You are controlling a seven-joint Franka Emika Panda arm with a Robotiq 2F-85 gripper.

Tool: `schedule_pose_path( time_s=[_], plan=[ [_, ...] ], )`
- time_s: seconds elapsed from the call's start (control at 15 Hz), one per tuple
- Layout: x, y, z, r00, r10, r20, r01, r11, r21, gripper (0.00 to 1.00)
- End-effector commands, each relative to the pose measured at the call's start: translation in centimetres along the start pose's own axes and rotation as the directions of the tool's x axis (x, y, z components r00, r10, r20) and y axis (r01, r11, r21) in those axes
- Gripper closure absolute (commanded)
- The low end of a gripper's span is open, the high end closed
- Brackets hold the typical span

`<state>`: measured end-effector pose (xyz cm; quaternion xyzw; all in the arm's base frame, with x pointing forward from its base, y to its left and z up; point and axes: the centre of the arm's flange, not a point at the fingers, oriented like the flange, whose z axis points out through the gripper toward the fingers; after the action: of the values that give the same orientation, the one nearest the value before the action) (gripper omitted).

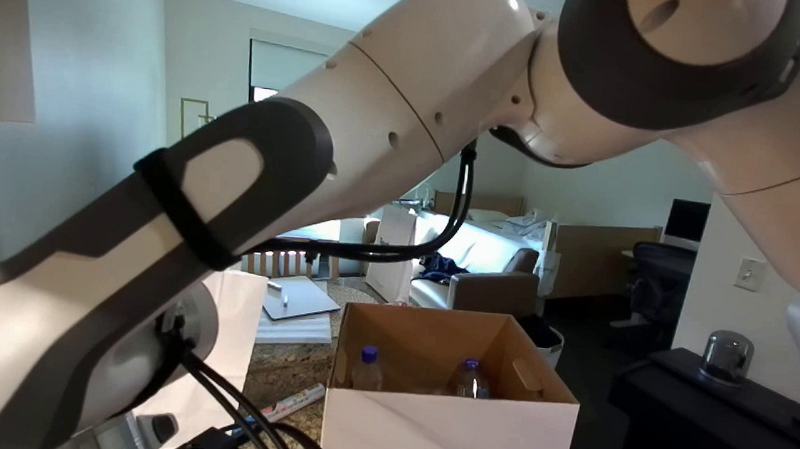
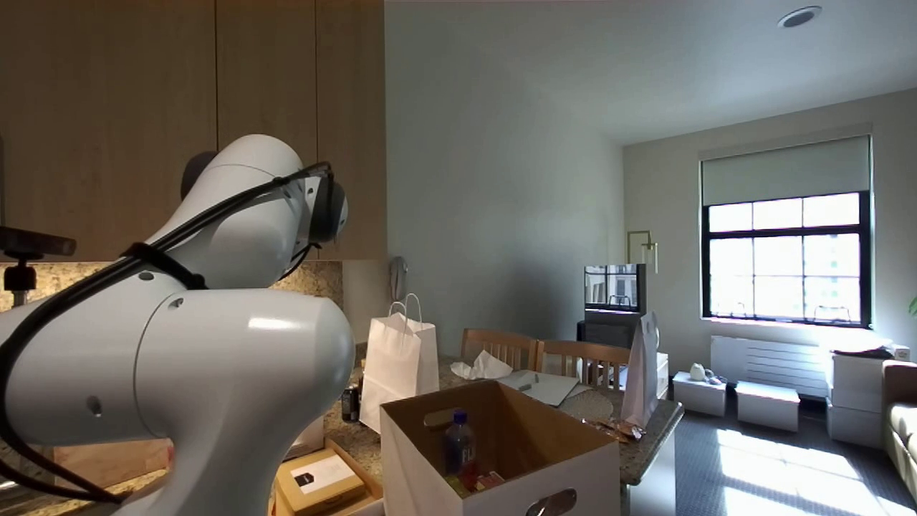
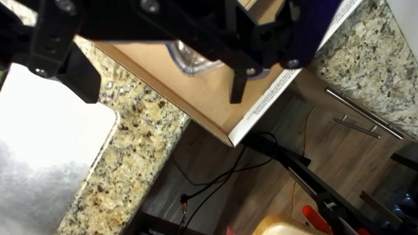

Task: Pick up the bottles from the counter and put them in the box

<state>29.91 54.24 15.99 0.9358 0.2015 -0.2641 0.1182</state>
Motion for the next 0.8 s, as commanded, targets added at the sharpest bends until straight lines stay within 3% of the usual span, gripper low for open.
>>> schedule_pose_path(
  time_s=[0.0, 0.47, 0.53, 0.6, 0.73],
  plan=[
    [1.7, -0.4, -1.5, 0.993, 0.061, -0.105, -0.053, 0.996, 0.074, 0.0],
    [2.8, 1.0, -1.6, 0.983, 0.111, -0.143, -0.104, 0.993, 0.061, 0.0],
    [2.9, 1.2, -1.6, 0.983, 0.12, -0.142, -0.112, 0.992, 0.062, 0.25],
    [2.9, 1.4, -1.6, 0.981, 0.129, -0.146, -0.121, 0.991, 0.065, 0.26],
    [3.1, 1.6, -1.6, 0.977, 0.149, -0.151, -0.14, 0.988, 0.067, 0.4]
  ],
)
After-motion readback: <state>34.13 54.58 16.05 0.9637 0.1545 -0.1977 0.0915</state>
